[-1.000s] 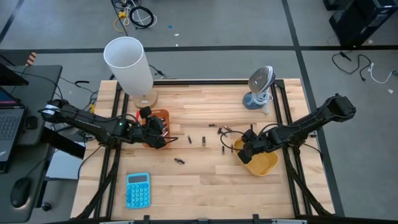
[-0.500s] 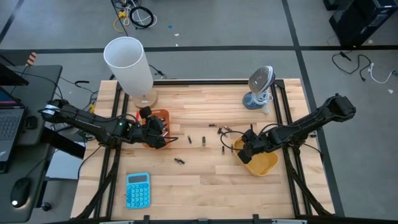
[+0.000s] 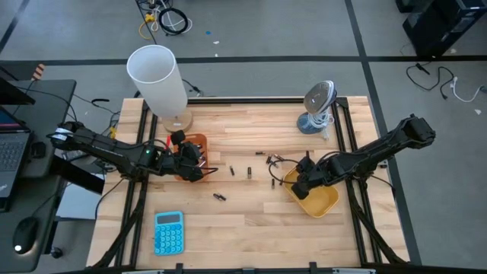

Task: Sort batteries
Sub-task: Put the gold battery into the yellow bin

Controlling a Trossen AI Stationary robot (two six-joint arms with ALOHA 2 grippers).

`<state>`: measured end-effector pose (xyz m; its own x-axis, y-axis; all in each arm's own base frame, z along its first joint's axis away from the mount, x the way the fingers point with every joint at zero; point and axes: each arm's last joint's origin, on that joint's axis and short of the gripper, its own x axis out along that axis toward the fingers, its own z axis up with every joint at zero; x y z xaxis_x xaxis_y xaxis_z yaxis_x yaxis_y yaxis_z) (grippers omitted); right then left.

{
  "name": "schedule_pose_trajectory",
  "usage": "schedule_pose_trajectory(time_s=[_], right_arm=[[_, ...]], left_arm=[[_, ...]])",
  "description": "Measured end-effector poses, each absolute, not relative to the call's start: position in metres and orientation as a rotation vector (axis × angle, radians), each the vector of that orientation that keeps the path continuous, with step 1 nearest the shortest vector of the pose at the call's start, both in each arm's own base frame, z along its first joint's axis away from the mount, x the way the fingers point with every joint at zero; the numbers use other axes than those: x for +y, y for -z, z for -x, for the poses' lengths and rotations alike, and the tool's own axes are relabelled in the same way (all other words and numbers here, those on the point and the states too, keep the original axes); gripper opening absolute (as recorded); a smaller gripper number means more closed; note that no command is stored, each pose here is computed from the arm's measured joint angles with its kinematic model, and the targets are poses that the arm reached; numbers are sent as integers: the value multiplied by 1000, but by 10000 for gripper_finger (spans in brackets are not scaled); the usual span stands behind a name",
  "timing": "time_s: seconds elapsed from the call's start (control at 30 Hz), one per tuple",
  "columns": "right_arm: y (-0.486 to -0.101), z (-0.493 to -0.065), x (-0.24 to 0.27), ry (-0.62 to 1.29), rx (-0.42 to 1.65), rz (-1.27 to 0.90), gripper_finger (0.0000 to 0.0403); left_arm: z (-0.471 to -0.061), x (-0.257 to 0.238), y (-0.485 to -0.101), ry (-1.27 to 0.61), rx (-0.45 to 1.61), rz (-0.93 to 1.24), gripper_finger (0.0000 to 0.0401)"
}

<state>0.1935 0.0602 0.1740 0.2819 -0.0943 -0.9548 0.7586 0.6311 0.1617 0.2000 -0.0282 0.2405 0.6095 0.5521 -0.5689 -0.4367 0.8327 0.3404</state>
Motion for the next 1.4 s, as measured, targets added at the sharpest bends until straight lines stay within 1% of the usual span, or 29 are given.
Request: schedule_pose_trajectory(time_s=[0.13,0.33,0.53,0.67,0.87,1.07,1.17,1.27,1.4], right_arm=[[-188,-196,61,643,1173,-675,93],[-225,-204,63,616,1179,-614,91],[-260,-219,62,516,1054,-450,88],[-273,-227,53,498,1001,-417,87],[-277,-232,44,466,991,-346,87],[-277,-233,41,450,999,-304,85],[-279,-235,41,436,972,-287,85],[-279,-243,43,397,928,-244,85],[-277,-260,40,357,859,-168,84]], left_arm=[[-200,-28,-240,-574,715,-174,76],[-200,-28,-240,-574,715,-175,76],[-200,-28,-240,-573,715,-175,76],[-200,-28,-241,-567,714,-171,76],[-213,-35,-245,-402,651,-116,76],[-239,-46,-247,-162,539,-160,76],[-250,-50,-238,-84,544,-229,76],[-255,-53,-226,-13,602,-288,76],[-257,-54,-216,16,656,-314,76]])
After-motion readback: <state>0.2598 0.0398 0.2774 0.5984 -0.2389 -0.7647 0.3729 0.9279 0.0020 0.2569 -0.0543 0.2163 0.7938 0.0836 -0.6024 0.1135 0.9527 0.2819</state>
